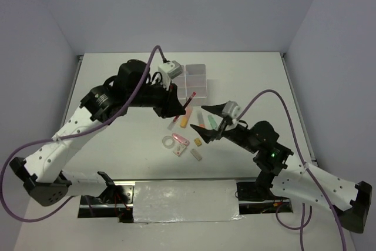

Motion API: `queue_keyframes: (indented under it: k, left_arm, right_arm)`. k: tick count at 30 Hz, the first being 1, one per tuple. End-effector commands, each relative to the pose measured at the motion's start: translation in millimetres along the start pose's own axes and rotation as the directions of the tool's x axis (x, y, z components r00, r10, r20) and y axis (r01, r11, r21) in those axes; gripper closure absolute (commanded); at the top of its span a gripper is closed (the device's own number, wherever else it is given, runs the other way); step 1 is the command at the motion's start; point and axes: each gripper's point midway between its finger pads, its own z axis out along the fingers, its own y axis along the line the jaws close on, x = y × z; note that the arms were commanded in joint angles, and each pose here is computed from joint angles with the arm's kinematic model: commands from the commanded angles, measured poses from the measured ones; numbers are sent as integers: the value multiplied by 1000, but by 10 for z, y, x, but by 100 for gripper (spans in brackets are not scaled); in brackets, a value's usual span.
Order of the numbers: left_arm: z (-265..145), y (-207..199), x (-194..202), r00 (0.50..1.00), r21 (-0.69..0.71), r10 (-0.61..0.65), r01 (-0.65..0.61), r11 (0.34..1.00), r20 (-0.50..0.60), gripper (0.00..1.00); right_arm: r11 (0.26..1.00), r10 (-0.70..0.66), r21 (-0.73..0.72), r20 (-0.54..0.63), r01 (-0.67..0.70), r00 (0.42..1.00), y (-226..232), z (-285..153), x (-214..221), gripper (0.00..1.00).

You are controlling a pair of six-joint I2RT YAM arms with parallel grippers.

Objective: Sort the stationery into containers
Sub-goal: Close the pen cap on the pen.

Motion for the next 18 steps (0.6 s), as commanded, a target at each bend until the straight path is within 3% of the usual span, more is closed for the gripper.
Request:
queue_keyframes:
  k: [1,2,5,8,11,14,18]
  left_arm:
    - [-195,234,486,964,-115,47,-80,990,-262,100]
    - [-208,291,522,960,-146,69,-112,983,-272,100]
    - [-206,318,697,934,-145,134,-191,971,-332,100]
    - [-287,333,777,909,-158,205,-277,948,-364,100]
    - [-369,512,943,866,-205,253,-368,907,-431,100]
    - [-336,461,1197,837,-121,248,-347,930,-488,100]
    - [-304,276,1244,820,9,293,-332,943,-492,100]
  right_arm:
    - [961,-249,-168,-189,218,950,217,40,258,21]
    - [954,-268,-204,-257,219,928,269,3,390,24]
    - [935,-275,-304,-298,183,914,456,31,336,31]
    - [905,-247,-411,-299,109,922,666,-129,211,32]
    - [889,-223,-447,-224,104,949,781,-264,-67,31]
    - [869,-235,-481,-186,120,954,878,-323,-118,31]
    - [845,-267,-526,-254,100,930,945,-265,113,33]
